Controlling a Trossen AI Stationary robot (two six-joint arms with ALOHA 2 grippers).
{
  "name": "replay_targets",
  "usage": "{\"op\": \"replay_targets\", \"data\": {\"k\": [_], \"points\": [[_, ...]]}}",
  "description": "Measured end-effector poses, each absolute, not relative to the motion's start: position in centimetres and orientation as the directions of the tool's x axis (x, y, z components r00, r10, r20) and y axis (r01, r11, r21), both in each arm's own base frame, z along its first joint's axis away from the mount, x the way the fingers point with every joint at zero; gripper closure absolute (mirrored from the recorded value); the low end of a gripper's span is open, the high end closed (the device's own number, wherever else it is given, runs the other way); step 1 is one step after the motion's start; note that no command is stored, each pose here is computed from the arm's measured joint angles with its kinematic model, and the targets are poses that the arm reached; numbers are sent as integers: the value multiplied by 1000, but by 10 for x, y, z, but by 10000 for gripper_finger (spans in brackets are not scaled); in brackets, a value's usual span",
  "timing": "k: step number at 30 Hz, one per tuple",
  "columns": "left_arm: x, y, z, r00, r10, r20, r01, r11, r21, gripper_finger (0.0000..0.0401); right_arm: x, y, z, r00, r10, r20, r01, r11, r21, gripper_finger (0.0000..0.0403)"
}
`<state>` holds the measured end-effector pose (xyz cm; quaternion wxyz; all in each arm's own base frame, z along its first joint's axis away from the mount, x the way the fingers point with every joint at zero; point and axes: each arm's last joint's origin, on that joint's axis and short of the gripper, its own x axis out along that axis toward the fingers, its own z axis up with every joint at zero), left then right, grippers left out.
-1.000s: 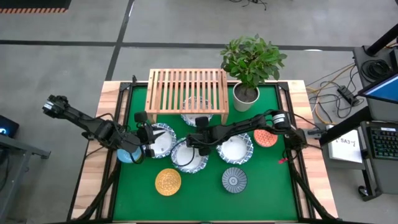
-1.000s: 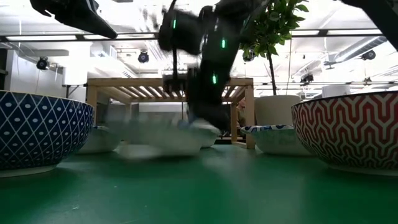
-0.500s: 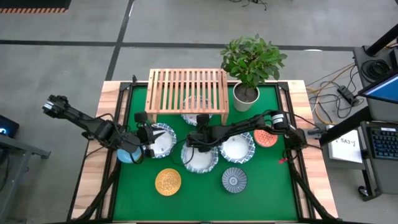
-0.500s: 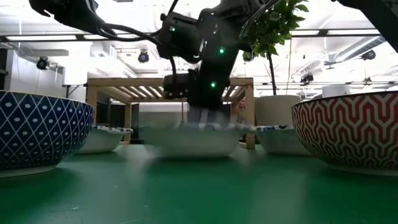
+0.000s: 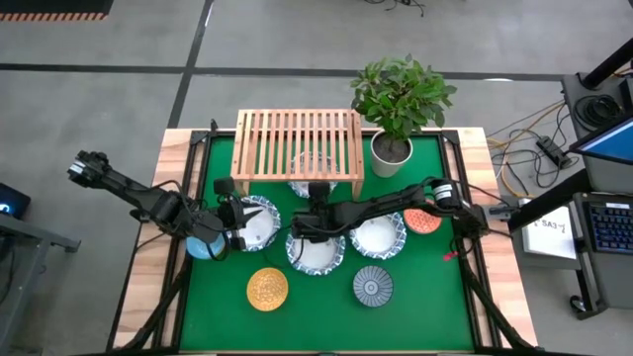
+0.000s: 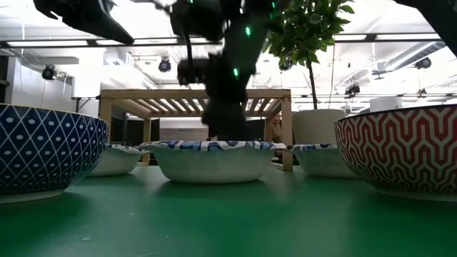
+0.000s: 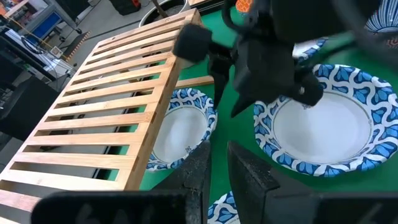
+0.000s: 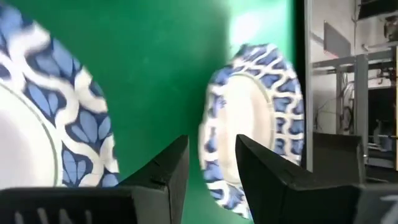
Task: Place and stack bowls onto a shelf
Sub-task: Put the white bowl on the shelf
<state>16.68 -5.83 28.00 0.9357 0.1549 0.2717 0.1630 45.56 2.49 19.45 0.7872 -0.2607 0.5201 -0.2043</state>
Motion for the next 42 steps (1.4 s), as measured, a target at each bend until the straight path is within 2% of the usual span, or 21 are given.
{"op": "replay_targets", "data": {"k": [2, 5, 7, 9, 11, 15, 19, 24, 32, 37, 42], "points": [[167, -58, 280, 799, 389, -458, -221, 899, 379, 365, 457, 29, 209, 394, -538, -745, 53, 823, -566, 280], [167, -58, 280, 799, 390, -458, -221, 899, 379, 365, 458, 36, 225, 426, -274, -862, 11, 955, -298, 280], [167, -58, 280, 799, 390, -458, -221, 899, 379, 365, 456, 38, 231, 406, -113, -907, 22, 993, -114, 280], [167, -58, 280, 799, 390, -458, -221, 899, 379, 365, 450, 39, 232, 342, -55, -938, 86, 996, -27, 280], [167, -58, 280, 799, 390, -458, -222, 899, 378, 365, 444, 39, 230, 274, -55, -960, 187, 982, -2, 280], [167, -58, 280, 799, 390, -458, -223, 899, 377, 365, 439, 37, 226, 229, -74, -971, 312, 950, 1, 280], [167, -58, 280, 799, 390, -458, -223, 899, 377, 365, 437, 39, 221, 213, -109, -971, 240, 969, -57, 280], [167, -58, 280, 798, 391, -459, -222, 899, 378, 365, 437, 35, 210, 220, -266, -939, 220, 951, -217, 280], [167, -58, 280, 797, 391, -461, -221, 898, 380, 365, 434, 32, 186, 217, -259, -941, 213, 954, -213, 280], [167, -58, 279, 797, 392, -461, -222, 898, 380, 365, 436, 32, 180, 256, -254, -933, 245, 950, -192, 282], [167, -58, 279, 797, 392, -461, -221, 898, 380, 365, 437, 32, 180, 264, -251, -931, 247, 951, -186, 318]]}}
